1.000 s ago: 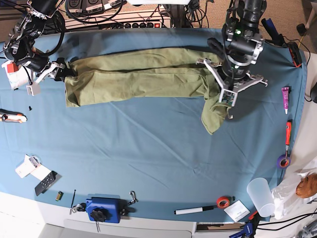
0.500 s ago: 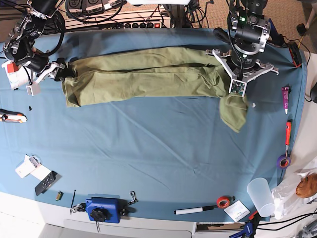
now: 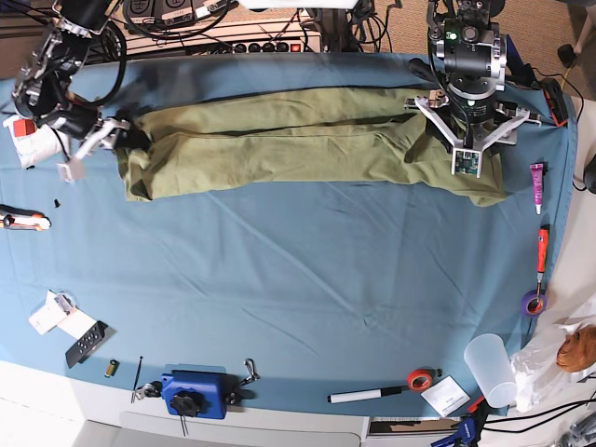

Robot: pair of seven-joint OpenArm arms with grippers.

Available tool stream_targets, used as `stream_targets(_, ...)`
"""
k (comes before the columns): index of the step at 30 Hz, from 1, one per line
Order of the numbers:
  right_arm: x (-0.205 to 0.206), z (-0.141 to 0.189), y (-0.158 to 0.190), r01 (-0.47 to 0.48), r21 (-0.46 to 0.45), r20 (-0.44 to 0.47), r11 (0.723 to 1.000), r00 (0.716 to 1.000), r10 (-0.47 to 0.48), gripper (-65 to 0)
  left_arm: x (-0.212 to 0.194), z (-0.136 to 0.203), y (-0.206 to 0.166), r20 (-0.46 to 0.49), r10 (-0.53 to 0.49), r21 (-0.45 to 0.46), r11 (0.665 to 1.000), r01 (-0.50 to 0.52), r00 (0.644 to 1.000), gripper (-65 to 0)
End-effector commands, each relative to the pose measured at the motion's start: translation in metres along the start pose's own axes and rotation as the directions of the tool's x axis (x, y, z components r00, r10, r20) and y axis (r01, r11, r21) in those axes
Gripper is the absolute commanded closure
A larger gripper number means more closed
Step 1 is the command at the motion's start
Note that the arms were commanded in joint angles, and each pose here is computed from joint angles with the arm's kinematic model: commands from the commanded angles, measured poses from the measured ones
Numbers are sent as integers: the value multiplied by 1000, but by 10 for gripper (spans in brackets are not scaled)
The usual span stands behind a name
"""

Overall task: Layout the t-shirt on the table in an organized manner, then fold the t-shirt properly
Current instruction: 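Grasp the folded end with the left gripper and pull it back out, then lift the strip end with the right gripper and fold it toward the left gripper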

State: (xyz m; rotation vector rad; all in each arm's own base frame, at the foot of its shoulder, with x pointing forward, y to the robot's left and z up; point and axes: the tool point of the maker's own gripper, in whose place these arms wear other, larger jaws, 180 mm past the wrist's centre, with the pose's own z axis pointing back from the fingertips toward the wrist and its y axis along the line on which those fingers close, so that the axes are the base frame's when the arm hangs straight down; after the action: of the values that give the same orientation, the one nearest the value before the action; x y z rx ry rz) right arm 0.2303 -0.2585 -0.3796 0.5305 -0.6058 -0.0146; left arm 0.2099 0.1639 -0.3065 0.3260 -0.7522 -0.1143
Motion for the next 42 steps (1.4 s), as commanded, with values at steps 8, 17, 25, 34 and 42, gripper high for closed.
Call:
stream_targets(8, 1, -23, 29, -73, 87, -36, 993, 996, 77, -306, 5, 3, 5, 19, -2, 17, 1000, 2, 1000, -335)
stream_targets(17, 15, 5, 0, -19, -1, 50, 1000, 999, 19, -105, 5, 3, 5, 22, -2, 17, 1000, 1, 1000, -335)
stream_targets(25, 20, 11, -5, -9, -19, 83, 1000, 997, 10, 0, 5, 3, 5, 22, -2, 18, 1000, 2, 1000, -335)
stream_targets(34, 20, 13, -34, -58, -183, 35, 981, 997, 66, 0, 5, 3, 5, 22, -3, 18, 1000, 2, 1000, -335)
stream_targets(42, 34, 22, -23, -132, -202, 36, 971, 989, 142, 0, 2, 2, 6, 1, -42, 10, 999, 42, 999, -335)
